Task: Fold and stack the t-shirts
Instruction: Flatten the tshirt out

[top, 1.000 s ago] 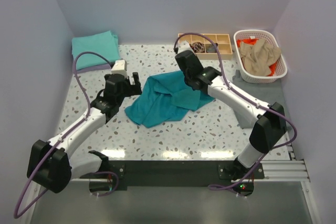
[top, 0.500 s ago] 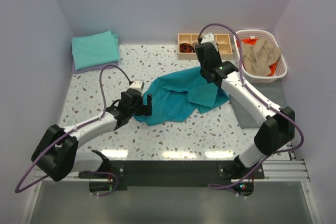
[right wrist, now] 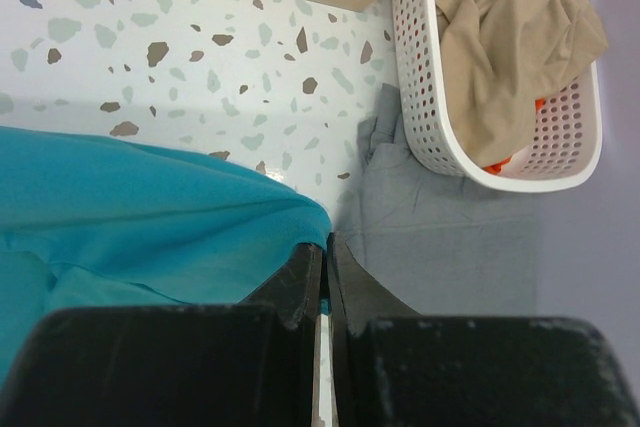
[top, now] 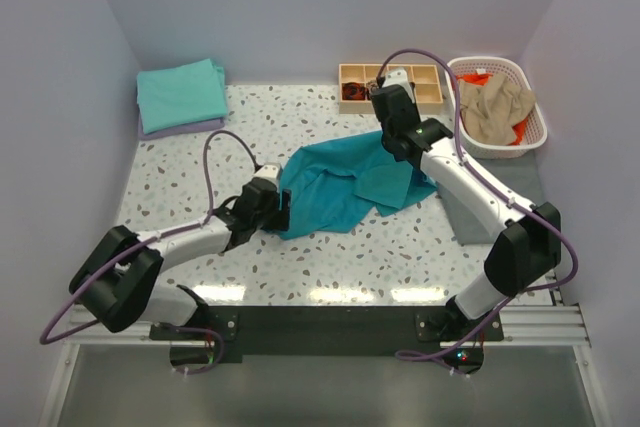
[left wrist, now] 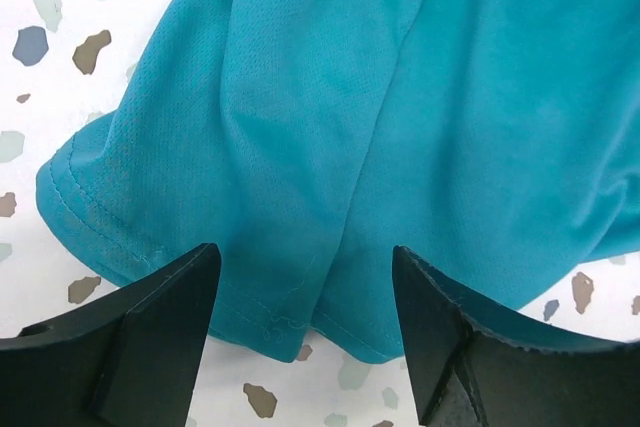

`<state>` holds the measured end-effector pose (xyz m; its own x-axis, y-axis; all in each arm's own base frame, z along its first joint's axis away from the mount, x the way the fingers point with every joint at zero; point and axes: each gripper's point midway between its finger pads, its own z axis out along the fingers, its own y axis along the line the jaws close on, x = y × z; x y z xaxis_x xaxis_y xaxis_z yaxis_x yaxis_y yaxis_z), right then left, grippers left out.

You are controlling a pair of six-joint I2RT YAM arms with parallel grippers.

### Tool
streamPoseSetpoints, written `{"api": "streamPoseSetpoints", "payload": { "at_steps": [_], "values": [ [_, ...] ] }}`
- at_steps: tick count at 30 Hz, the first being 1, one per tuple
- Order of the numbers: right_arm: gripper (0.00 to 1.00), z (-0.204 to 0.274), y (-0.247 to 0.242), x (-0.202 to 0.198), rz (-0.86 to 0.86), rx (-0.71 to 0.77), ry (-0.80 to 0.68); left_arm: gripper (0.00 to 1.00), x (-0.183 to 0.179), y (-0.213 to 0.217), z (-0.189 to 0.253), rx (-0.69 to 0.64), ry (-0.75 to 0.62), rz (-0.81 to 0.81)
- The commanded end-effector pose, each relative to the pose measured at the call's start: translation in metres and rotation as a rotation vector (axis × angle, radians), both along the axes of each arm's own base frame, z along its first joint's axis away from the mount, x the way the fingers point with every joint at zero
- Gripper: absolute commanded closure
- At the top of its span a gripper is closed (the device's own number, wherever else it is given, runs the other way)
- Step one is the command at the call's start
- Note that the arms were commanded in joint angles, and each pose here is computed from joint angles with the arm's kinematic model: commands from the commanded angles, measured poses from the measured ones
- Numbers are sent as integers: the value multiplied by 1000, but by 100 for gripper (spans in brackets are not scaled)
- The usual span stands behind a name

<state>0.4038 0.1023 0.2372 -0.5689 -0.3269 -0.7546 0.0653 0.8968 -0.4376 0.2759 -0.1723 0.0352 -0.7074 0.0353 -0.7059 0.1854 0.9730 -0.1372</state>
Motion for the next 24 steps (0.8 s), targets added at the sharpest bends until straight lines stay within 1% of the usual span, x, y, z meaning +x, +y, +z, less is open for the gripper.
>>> {"api": "streamPoseSetpoints", "payload": {
  "at_steps": [1,2,3,5,8,9,11,12,14,15,17,18,19,20,24],
  "values": [
    [100,15,-4,-7,-17,39,-45,27,10,0,-1,17,-45,19],
    [100,14,-4,-7,-17,37,-43,28,10,1,-4,24,-39,21],
    [100,15,-5,-7,-21,39,-46,31,10,2,-5,30,-37,25],
    [100,15,-5,-9,-18,40,-46,33,10,2,-7,34,-35,20],
    [100,16,-7,-9,-24,42,-47,43,8,1,-10,39,-29,13],
    [100,16,-8,-10,-25,42,-47,49,8,1,-11,43,-28,11],
    [100,17,-8,-11,-24,42,-47,55,8,0,-9,41,-32,11],
    [100,19,-9,-11,-25,45,-53,60,9,1,-6,43,-38,15],
    [100,22,-10,-13,-25,47,-56,64,9,2,-1,47,-45,18],
    [100,23,-11,-14,-28,47,-58,72,12,3,5,49,-58,26],
    [100,28,-13,-17,-27,53,-65,78,14,4,17,46,-80,32],
    [100,30,-13,-18,-27,56,-66,88,14,8,22,62,-79,40],
    [100,32,-15,-21,-27,59,-65,92,12,11,30,65,-88,44],
    [100,38,-16,-25,-27,73,-75,100,12,12,37,69,-97,49],
    [100,52,-19,-43,-8,123,-92,100,18,18,87,44,-181,82]
  ]
}}
